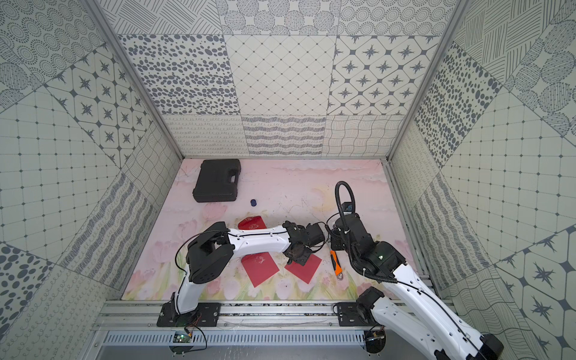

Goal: Seal the envelope with a glue stick
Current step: Seal the envelope at the center of the board, then move the envelope to the center of the board.

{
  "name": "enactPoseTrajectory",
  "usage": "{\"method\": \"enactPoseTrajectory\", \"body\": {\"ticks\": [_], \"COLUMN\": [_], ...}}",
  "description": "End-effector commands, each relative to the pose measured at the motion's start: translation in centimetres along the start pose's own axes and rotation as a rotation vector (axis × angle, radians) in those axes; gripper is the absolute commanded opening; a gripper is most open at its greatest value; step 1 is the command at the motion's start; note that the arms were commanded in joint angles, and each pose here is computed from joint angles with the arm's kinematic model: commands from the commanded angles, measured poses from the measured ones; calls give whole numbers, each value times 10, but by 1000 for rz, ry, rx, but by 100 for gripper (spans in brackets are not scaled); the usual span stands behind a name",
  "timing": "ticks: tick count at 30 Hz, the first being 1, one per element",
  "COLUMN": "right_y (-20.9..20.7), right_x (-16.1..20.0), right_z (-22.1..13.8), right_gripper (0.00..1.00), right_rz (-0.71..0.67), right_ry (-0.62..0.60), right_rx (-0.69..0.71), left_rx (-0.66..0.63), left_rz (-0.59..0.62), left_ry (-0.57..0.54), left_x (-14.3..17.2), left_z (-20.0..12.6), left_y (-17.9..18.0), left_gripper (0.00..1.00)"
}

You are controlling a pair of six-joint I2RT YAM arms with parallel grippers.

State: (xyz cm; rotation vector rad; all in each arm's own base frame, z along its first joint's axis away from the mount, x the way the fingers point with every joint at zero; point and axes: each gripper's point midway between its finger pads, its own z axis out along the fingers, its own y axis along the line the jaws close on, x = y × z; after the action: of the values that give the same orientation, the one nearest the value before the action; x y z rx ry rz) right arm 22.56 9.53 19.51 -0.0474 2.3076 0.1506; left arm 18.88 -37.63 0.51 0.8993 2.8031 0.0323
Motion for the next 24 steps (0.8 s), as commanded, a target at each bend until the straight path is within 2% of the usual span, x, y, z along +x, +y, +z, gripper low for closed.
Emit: {"method": "enactPoseTrajectory", "body": {"ticks": [1,5,11,14,18,24], "right_y": [4,3,1,0,1,6], "right_x": [-15,-15,-17,-19,-20,-24], "right_z": [-4,-4,-8,-10,-10,-11], "right_gripper": [0,0,0,0,0,0], "right_rz": [3,3,14,23,40,60], "right_ry": [-49,-51,-50,-48,-46,-39], "right_rx": [-14,-11,-3,0,0,-13], "left_rx": [-170,-146,72,162,266,333], "left_rz": [71,61,-60,-106,-166,-237], "left_ry": [224,178,16,-25,-7,43], "left_x": [62,54,14,2,3,14], "left_z": [34,28,-16,-34,-37,-24], "left_y": [27,24,17,17,19,22], "left_gripper": [18,21,29,31,30,33]}}
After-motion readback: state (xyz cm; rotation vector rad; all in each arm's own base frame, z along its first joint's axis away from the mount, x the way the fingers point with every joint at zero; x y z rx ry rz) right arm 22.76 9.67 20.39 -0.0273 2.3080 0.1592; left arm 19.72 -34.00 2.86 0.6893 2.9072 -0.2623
